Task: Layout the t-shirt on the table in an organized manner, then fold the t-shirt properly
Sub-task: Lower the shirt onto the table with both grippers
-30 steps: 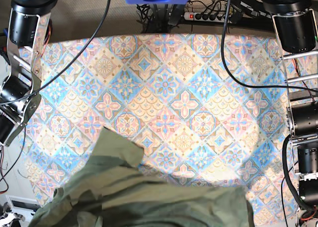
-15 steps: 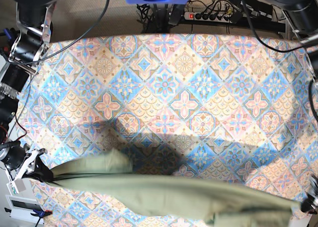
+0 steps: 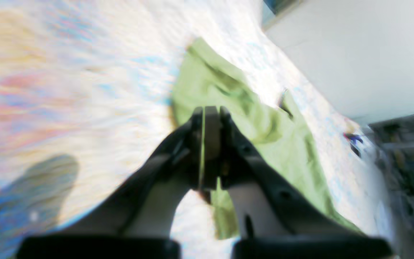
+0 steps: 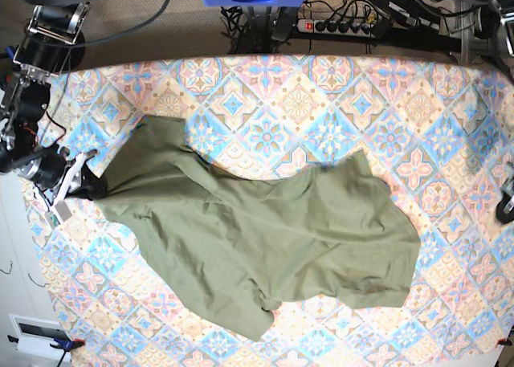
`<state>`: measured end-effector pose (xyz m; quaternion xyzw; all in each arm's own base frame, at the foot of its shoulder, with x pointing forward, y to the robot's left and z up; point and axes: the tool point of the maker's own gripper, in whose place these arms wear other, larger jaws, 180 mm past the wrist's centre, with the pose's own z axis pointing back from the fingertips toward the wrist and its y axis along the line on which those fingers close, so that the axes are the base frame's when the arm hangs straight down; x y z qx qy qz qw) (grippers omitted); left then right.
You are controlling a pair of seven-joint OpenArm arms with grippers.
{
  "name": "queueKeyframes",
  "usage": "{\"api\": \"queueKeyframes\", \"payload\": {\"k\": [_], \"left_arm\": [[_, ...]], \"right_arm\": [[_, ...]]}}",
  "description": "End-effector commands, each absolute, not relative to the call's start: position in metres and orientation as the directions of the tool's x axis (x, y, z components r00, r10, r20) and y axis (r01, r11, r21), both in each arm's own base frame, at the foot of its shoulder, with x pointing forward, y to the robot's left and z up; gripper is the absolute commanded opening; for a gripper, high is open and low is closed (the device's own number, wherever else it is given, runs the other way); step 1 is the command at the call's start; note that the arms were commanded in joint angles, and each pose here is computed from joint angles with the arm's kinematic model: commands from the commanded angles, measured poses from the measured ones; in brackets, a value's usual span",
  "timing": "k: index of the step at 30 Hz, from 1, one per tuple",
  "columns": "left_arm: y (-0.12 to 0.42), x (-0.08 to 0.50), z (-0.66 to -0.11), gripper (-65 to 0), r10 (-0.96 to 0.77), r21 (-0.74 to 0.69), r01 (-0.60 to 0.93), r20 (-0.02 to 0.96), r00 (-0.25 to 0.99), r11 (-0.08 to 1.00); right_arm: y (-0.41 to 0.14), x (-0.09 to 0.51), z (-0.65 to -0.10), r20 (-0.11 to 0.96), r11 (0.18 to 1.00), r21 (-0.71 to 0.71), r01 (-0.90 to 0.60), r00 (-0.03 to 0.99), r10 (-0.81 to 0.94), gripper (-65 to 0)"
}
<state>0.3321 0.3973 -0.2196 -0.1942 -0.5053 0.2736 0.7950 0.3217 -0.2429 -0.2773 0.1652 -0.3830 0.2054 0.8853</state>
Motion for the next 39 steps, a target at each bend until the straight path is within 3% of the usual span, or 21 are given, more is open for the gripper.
{"api": "queueKeyframes", "payload": {"k": [1, 8, 14, 18, 23, 25, 39], "left_arm": [[0.4, 0.331, -0.206, -65.0, 0.61, -0.571, -0.217, 0.721, 0.328, 0.792], [0.407, 0.28, -0.242, -65.0, 0.612, -0.527, -0.312, 0.683, 0.398, 0.791], [0.383, 0.275, -0.268, -64.8, 0.647, -0.571, -0.308, 0.629, 0.43, 0.76], [0.314, 0.306, -0.293, -48.2, 0.626, -0.633, -0.204, 0.565, 0.538, 0.747], [0.238, 0.328, -0.328, -27.4, 0.665, -0.746, -0.166, 0.441, 0.602, 0.645], [0.209, 0.331, -0.342, -23.8, 0.677, -0.781, -0.168, 0.386, 0.627, 0.601], [0.18, 0.322, -0.383, -27.3, 0.744, -0.828, -0.267, 0.241, 0.623, 0.493]], "right_arm": [[-0.243, 0.324, -0.263, 0.776, 0.855, 0.113, -0.506, 0.582, 0.242, -64.3], [-0.252, 0.278, -0.294, 0.695, 0.868, 0.134, -0.478, 0.67, 0.262, -64.4], [-0.266, 0.273, -0.295, 0.694, 0.891, 0.136, -0.434, 0.683, 0.227, -64.5], [-0.269, 0.275, -0.292, 0.701, 0.895, 0.131, -0.426, 0.678, 0.22, -64.5], [-0.268, 0.275, -0.292, 0.702, 0.895, 0.134, -0.426, 0.678, 0.218, -64.5], [-0.268, 0.275, -0.292, 0.703, 0.895, 0.134, -0.426, 0.677, 0.217, -64.5], [-0.285, 0.276, -0.28, 0.727, 0.919, 0.11, -0.38, 0.661, 0.186, -64.5]]}}
